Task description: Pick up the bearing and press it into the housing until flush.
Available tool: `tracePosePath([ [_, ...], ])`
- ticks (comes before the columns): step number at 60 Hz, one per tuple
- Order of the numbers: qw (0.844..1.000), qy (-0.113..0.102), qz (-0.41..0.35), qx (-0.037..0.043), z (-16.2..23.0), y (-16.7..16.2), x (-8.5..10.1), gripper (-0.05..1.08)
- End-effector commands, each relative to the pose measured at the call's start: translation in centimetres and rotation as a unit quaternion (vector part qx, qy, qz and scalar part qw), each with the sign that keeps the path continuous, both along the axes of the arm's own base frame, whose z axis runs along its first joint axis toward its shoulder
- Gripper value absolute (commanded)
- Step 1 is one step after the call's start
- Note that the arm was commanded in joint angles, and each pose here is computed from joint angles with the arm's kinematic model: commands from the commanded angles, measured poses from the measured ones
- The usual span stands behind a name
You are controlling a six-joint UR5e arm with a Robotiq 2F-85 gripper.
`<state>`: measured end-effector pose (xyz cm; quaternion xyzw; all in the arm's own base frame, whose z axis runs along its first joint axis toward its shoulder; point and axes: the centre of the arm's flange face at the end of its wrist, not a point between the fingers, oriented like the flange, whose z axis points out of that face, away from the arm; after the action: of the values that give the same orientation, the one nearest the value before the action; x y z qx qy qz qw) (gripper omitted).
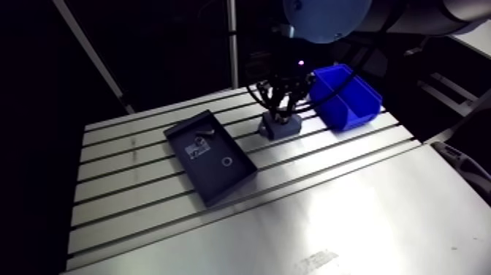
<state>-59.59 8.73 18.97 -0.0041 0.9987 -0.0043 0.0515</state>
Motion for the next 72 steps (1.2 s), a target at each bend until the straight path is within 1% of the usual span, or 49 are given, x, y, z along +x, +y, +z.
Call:
tracePosePath([
  [1,1.000,-0.001,-0.001,0.0002,-0.15,0.10,-0.05,1.00],
  [8,1.000,-0.002,-0.001,-0.0004,-0.34,0.12,-0.06,1.00],
  [13,1.000,-0.001,-0.001,0.0007,-0.27,0.16,-0.12,1.00],
  [15,1.000,-0.002,-0.001,-0.0002,-0.33,0.12,-0.07,1.00],
  [46,1.000,-0.005,0.000,-0.0014,-0.63,-0.06,0.17,1.00],
  [72,1.000,-0.005,0.000,0.0003,-0.56,-0.01,0.12,1.00],
])
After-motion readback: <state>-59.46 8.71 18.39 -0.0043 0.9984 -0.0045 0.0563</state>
